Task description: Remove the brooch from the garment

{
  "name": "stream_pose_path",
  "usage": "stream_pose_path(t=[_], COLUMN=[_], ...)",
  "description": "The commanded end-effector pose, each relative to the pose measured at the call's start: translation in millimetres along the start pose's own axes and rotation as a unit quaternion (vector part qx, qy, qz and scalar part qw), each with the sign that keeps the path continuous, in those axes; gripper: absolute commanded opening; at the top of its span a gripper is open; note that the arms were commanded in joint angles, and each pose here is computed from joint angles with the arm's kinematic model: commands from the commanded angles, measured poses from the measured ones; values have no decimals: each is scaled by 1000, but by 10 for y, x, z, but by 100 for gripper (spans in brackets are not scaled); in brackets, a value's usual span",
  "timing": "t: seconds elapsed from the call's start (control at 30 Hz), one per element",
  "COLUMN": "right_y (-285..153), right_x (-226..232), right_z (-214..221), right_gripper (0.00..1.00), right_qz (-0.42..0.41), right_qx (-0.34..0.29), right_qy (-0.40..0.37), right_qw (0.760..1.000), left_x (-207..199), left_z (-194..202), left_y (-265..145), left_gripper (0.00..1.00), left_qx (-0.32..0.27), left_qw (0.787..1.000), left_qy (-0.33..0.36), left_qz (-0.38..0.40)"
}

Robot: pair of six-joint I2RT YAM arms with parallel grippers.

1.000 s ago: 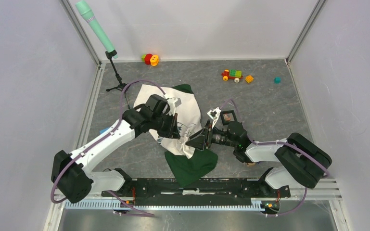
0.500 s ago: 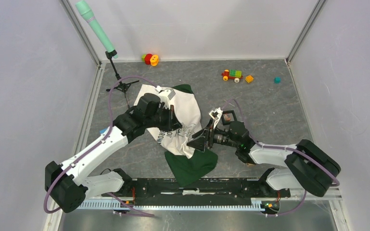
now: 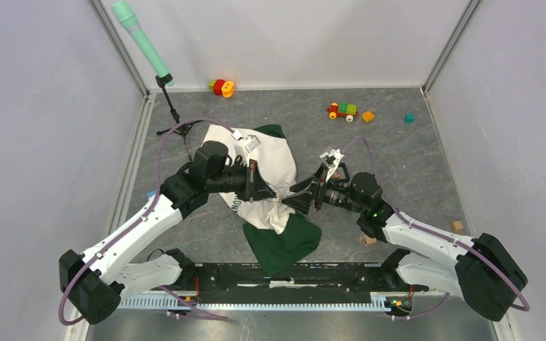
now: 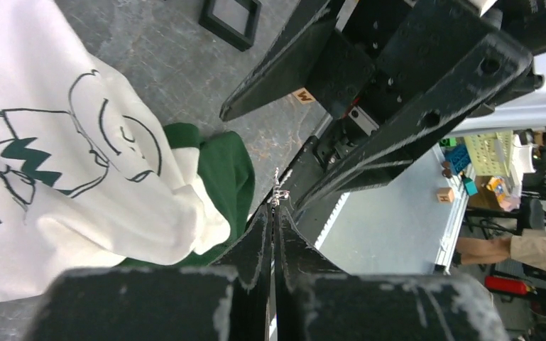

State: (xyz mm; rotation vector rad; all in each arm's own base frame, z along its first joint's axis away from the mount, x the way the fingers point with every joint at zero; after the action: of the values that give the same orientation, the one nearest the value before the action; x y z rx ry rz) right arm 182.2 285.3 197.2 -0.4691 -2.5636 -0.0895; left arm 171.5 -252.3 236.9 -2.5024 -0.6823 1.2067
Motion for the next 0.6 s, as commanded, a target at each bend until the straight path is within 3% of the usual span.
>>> stream_pose_path(t=[0.0,0.27,0.57], right_y=[-38,-42,-58], right_x=[218,483,538], right_z=[-368,-527,-572], right_gripper=[73,67,56], right_qz=[-30,-93,-103], right_qx=[-39,-49,-53], right_qy=[2,22,22], right_qw=[999,994,993], left_x=[-287,-476,-494], left_z=[-69,-111,-123], left_y=[-94,-136,-147], left_gripper=[2,2,2], left_qx=[-17,-18,-18], left_qw=[997,992,992], left_qy=[-1,-5,-5], left_qz=[74,124,127])
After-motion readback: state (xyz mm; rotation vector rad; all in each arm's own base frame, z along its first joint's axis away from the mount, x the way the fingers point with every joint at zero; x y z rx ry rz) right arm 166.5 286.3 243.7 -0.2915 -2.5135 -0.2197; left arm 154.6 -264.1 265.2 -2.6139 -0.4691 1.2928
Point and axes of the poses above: each gripper's point midway between its finger pads, its own y axis out along the fingers, its own x axis along the line the jaws close on, z = x × y, the point moved 2 cm from there along -y, back along the fingers, and after that the axes turned 2 degrees about -y, right-handed, at the moved point
